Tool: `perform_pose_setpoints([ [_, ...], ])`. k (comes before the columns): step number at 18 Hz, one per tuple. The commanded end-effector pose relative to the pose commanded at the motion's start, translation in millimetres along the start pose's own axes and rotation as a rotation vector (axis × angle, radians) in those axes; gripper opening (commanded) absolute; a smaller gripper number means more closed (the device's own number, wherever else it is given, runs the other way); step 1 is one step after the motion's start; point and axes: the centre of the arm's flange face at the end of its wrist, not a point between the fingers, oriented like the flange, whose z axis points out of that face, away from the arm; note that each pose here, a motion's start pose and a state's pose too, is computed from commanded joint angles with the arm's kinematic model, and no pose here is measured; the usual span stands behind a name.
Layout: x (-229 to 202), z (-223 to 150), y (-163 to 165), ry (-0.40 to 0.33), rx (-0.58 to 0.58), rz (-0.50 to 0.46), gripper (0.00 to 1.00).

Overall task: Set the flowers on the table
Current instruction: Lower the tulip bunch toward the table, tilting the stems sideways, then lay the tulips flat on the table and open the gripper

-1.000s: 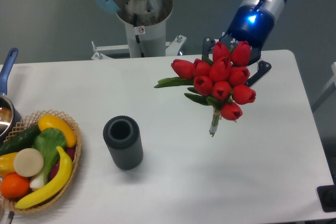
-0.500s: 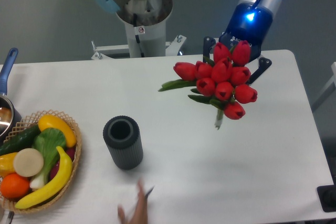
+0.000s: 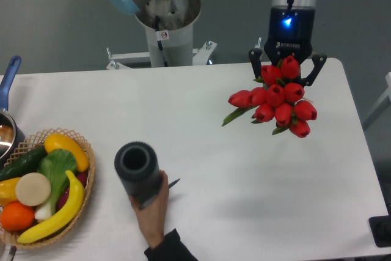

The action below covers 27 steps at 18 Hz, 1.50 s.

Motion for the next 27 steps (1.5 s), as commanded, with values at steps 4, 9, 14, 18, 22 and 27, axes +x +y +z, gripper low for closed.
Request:
perform_pose_setpoints([
  [4, -1, 20, 20, 0.013, -0.193, 0.078, 0.46],
  [9, 11, 66, 23, 0.058, -0.379, 0.190, 0.46],
  [14, 33, 111, 18, 0.103, -0.600, 0.318, 0.46],
  [18, 50, 143, 10, 0.144, -0.652, 0.373, 0.46],
  [22, 68, 162, -6, 0.163, -0.672, 0.429, 0.46],
  [27, 86, 195, -12, 0.204, -0.682, 0.456, 0.46],
])
